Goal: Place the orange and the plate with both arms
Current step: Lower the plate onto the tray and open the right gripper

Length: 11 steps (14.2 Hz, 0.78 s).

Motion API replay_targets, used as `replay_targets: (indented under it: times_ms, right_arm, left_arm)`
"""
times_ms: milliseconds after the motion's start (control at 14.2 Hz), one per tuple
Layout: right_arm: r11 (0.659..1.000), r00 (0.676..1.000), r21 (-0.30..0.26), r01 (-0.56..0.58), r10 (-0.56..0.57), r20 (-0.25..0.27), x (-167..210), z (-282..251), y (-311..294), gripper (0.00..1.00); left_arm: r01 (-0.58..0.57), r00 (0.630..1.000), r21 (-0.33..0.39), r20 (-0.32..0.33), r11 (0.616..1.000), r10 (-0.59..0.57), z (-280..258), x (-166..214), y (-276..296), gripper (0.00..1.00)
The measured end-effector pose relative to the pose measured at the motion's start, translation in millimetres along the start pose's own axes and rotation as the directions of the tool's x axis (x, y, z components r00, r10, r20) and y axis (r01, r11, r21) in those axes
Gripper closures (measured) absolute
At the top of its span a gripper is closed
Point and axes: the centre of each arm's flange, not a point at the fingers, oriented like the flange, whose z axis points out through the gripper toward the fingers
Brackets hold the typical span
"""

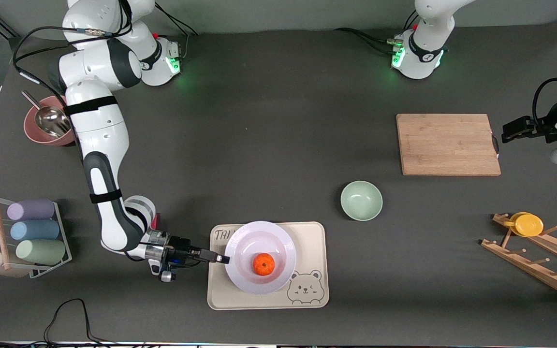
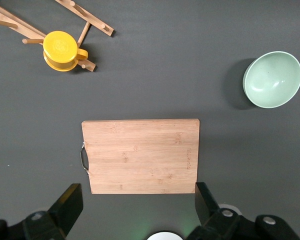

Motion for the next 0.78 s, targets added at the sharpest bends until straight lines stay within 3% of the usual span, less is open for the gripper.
replay_targets:
  times_ms: [353, 777]
  right_arm:
    - [0.999, 0.999, -0.043, 0.023, -0.025, -0.034, 1.3, 6.4, 0.6, 0.96]
    - [0.999, 0.999, -0.046, 0.026, -0.028, -0.033, -1.0, 8.9, 5.2, 0.96]
  left_arm:
    - [0.000, 1.000, 0.000, 0.000, 1.000, 0.000, 0.0, 0.0, 0.0, 0.00]
    - [0.000, 1.000, 0.000, -0.001, 1.000, 0.000, -0.1, 0.1, 0.0, 0.00]
